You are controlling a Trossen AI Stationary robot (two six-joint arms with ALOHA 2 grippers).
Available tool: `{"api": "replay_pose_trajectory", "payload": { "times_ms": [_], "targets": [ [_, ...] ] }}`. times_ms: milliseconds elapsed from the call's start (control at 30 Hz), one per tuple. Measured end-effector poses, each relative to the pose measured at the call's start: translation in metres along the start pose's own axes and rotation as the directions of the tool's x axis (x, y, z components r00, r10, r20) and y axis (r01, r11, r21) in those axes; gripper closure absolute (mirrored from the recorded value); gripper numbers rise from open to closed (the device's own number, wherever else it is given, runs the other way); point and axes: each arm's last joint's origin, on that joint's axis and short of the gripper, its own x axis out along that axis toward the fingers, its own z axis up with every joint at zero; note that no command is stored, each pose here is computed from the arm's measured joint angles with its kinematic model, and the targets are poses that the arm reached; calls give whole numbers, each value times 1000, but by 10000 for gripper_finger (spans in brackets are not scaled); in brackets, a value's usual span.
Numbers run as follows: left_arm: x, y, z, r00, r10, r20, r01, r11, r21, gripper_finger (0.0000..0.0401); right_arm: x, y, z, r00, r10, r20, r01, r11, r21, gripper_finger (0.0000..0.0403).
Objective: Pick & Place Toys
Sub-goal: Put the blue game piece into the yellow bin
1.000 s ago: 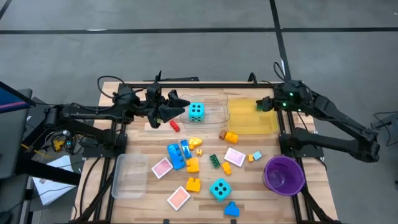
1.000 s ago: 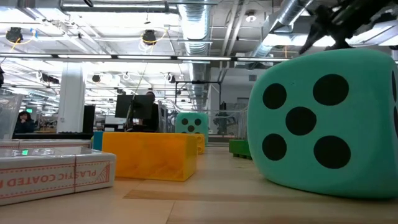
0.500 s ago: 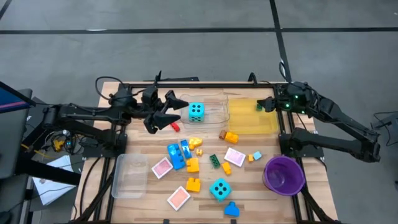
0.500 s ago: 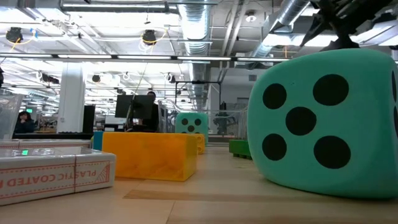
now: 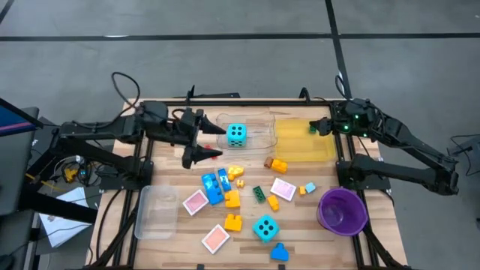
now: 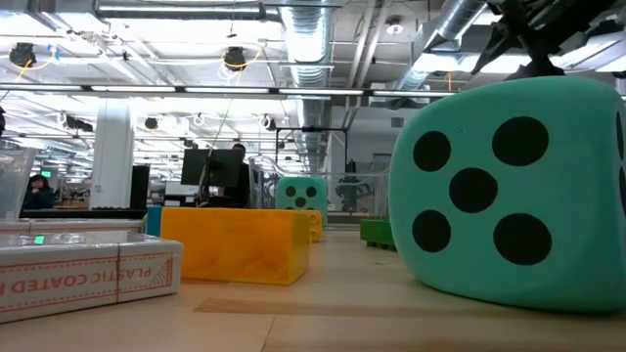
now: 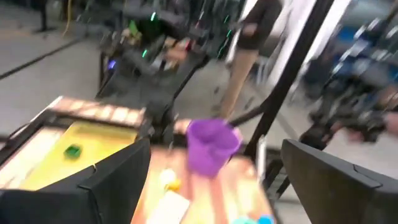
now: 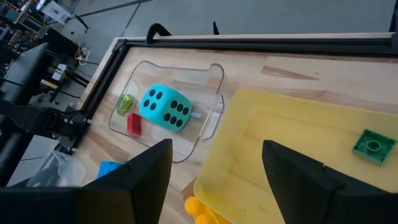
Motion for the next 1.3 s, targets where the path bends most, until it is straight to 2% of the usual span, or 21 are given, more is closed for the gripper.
{"api": "replay_pose_trajectory", "payload": {
  "times_ms": [100, 267, 400, 500, 600, 733, 867, 933, 1100, 1233, 1300],
  "targets": [
    [6, -3, -7, 992, 18, -125, -17, 1000, 9, 40, 0, 0, 0, 1000, -1, -2, 1, 1000, -4, 161],
    [22, -12, -17, 962, 3, -272, 15, 998, 63, 40, 0, 0, 0, 1000, -4, -5, 4, 1000, -4, 161],
    [39, -18, -27, 915, 4, -404, 64, 986, 153, 40, 0, 0, -1, 1000, -3, -8, 2, 1000, -5, 161],
    [53, -22, -39, 852, 15, -523, 134, 960, 246, 40, 0, 0, -1, 1000, 1, -11, -1, 1000, -5, 161],
    [66, -26, -57, 767, 28, -641, 237, 916, 323, 40, 0, 0, -1, 1000, 14, -24, -15, 1000, -7, 161],
    [77, -27, -87, 614, 68, -786, 388, 842, 375, 41, 0, 0, -2, 999, 12, -32, -12, 1000, -7, 161],
    [86, -24, -111, 474, 116, -873, 520, 763, 384, 40, 0, 0, -2, 999, 13, -31, -14, 1000, -7, 161],
    [92, -22, -120, 435, 127, -891, 570, 728, 382, 38, 0, 0, -2, 999, 14, -30, -14, 1000, -8, 161],
    [108, -17, -139, 375, 146, -916, 662, 649, 375, 38, 0, 0, -1, 999, 15, -29, -15, 1000, -19, 161],
    [115, -12, -160, 310, 156, -938, 716, 610, 338, 43, 0, 0, -1, 999, 15, -29, -15, 1000, -23, 161],
    [114, -8, -175, 259, 163, -952, 737, 603, 304, 45, 0, 0, -1, 999, 15, -29, -15, 1000, -23, 161]
  ]
}}
